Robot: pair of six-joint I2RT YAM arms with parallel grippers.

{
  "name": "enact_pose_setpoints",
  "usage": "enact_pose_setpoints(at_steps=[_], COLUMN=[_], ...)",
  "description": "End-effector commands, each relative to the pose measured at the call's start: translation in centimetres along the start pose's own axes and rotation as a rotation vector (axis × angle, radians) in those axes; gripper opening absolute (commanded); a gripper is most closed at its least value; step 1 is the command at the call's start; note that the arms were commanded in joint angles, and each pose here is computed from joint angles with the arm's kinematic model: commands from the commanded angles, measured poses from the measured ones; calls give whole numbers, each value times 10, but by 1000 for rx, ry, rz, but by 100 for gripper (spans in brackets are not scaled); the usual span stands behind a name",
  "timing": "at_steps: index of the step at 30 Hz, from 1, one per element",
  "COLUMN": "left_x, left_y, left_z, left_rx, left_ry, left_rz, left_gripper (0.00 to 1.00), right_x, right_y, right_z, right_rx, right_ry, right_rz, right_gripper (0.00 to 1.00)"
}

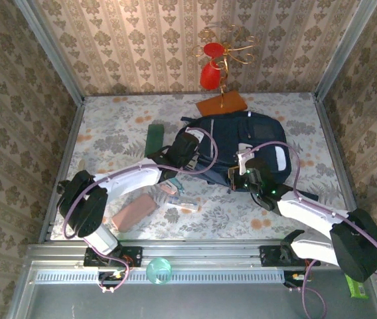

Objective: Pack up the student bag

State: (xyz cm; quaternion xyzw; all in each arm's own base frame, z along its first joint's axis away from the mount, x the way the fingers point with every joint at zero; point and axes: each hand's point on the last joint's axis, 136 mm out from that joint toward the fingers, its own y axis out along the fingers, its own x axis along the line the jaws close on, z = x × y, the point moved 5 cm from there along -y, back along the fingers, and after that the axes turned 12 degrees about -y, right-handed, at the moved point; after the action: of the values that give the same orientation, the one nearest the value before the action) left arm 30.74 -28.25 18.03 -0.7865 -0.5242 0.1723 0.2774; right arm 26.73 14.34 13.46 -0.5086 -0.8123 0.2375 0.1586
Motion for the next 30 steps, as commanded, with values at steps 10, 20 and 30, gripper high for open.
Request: enact_pose_setpoints(at_steps=[10,20,30], left_x=[14,-44,-52], left_y=[-11,-30,-38], left_z=[-13,-15,-17], left_rx=[7,11,6], left_ry=[-46,-113,-98], left_rz=[41,290,314], left_gripper=[0,0,0], right_x=[-49,-3,34], right_y=[-17,-27,-20], right_z=[4,-23,-54], right_rx=[43,-62,-164], right_ry=[102,-70,-241], right_rz=[204,-35,-152], right_gripper=[0,39,65])
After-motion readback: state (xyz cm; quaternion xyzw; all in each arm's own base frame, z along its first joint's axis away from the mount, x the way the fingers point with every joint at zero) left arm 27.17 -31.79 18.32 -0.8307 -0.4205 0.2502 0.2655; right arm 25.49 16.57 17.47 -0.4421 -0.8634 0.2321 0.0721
